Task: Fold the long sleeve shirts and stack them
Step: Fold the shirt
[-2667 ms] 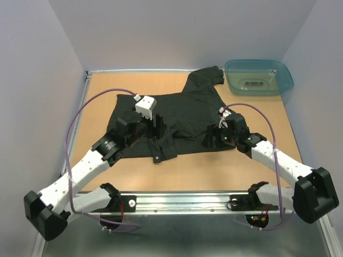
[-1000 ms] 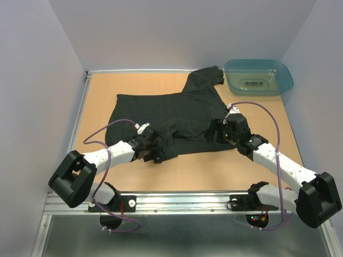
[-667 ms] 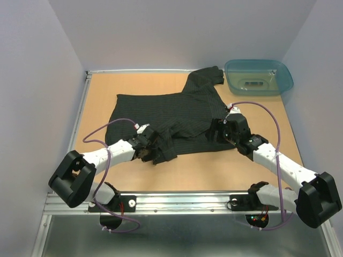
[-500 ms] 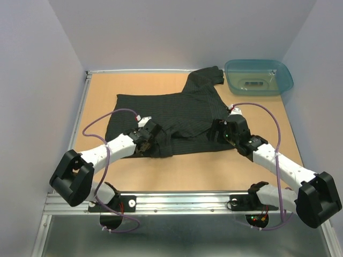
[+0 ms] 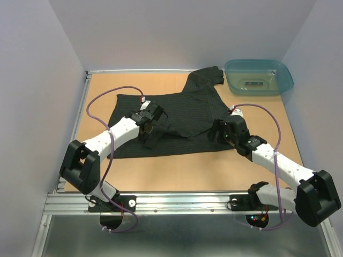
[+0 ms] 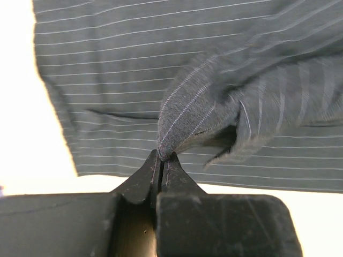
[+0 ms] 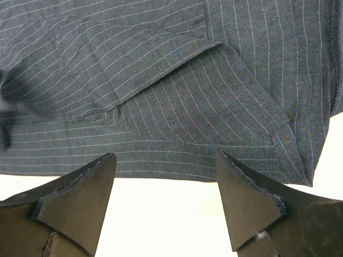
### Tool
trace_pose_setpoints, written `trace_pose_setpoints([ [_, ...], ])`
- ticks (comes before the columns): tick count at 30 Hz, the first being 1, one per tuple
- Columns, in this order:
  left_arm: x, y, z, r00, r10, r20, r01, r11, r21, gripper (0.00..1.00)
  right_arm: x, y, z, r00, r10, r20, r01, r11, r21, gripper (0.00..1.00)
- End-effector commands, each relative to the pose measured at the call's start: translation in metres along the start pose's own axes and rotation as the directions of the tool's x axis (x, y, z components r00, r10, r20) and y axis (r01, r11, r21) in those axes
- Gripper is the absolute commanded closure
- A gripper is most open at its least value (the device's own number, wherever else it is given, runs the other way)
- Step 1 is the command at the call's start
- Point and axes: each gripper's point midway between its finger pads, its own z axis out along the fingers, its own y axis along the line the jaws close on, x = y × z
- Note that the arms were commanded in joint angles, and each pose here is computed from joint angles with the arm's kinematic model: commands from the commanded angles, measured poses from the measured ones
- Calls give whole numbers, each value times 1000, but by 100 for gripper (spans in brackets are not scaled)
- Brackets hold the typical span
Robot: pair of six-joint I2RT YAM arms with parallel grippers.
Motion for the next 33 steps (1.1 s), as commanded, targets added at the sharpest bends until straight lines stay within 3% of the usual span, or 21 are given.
trace_pose_setpoints([
  [1, -14, 28, -10, 995, 102, -10, -103, 991, -86, 100, -6, 3, 1, 999, 12, 40, -12, 1000, -13, 20],
  [14, -37, 84, 12, 977, 206, -49, -211, 947, -242, 100, -12, 3, 8, 999, -1, 38, 1, 1000, 10, 20],
  [24, -46, 78, 38, 969, 239, -62, -246, 940, -237, 98, -15, 3, 13, 999, 1, 35, -2, 1000, 21, 20],
  [29, -46, 79, 34, 963, 250, -103, -268, 935, -234, 91, -17, 0, 12, 999, -5, 48, 4, 999, 38, 20],
  [31, -49, 82, 31, 962, 248, -113, -269, 931, -246, 75, -18, 0, 13, 999, -7, 49, 5, 999, 40, 20],
  [33, -54, 90, 22, 964, 239, -118, -264, 921, -285, 69, -18, 1, 14, 999, -9, 46, 7, 999, 38, 20],
])
